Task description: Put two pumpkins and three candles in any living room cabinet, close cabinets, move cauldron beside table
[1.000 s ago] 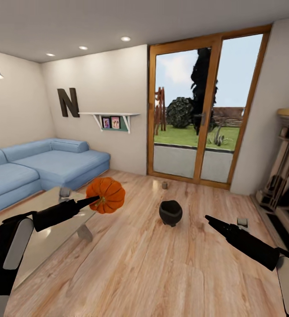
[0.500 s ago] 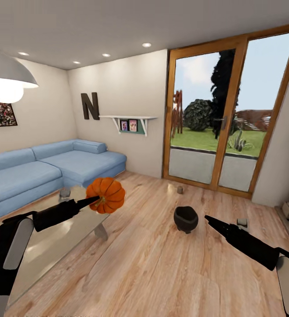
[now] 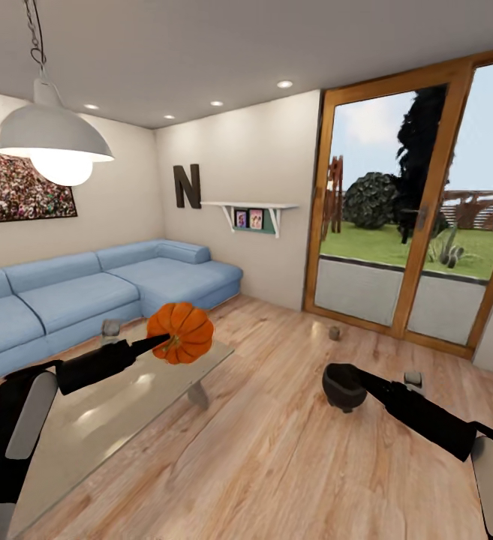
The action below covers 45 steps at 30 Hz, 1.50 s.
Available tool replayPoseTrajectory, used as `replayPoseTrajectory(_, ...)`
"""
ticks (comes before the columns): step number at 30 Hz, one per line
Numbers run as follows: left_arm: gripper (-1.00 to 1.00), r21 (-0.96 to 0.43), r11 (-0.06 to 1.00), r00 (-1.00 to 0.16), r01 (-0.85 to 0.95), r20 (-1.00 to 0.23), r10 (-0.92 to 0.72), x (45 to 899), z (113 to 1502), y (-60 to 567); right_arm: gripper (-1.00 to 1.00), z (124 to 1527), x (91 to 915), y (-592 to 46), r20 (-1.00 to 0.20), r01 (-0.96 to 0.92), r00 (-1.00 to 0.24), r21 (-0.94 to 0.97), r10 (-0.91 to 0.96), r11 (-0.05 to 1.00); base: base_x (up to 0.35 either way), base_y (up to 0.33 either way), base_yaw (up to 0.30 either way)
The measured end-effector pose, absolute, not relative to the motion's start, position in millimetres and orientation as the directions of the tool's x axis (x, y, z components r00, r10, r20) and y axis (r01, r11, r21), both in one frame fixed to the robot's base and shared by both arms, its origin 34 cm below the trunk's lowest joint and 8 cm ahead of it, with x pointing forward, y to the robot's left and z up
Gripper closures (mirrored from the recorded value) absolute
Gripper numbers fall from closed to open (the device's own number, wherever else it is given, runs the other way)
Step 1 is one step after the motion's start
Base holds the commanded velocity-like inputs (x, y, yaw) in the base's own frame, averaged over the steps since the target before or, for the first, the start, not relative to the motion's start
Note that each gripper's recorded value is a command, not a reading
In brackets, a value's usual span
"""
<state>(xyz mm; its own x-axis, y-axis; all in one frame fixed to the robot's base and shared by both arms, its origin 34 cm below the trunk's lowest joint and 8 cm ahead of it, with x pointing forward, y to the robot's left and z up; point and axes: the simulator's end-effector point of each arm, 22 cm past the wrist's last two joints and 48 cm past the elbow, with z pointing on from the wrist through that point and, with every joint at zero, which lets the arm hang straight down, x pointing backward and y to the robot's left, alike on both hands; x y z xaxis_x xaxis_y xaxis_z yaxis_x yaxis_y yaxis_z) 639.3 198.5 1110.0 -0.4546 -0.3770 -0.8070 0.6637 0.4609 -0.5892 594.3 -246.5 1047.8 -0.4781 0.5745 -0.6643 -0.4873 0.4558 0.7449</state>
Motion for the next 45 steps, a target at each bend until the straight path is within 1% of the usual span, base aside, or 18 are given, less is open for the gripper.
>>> replayPoseTrajectory(24,1.0,-0.577,0.461,-0.439,0.674,-0.815,-0.378,633.2,1155.8,198.7,-1.0,1093.5,589.1,-246.1,-0.674,-0.503,-0.465,0.735,0.574,0.455,0.0,0.0,0.257)
replayPoseTrajectory(45,1.0,-0.566,0.459,-0.426,0.685,-0.822,-0.378,628.1,1164.5,198.6,-1.0,1101.8,585.3,-245.9,-0.683,-0.517,-0.453,0.725,0.574,0.455,0.0,0.0,0.257)
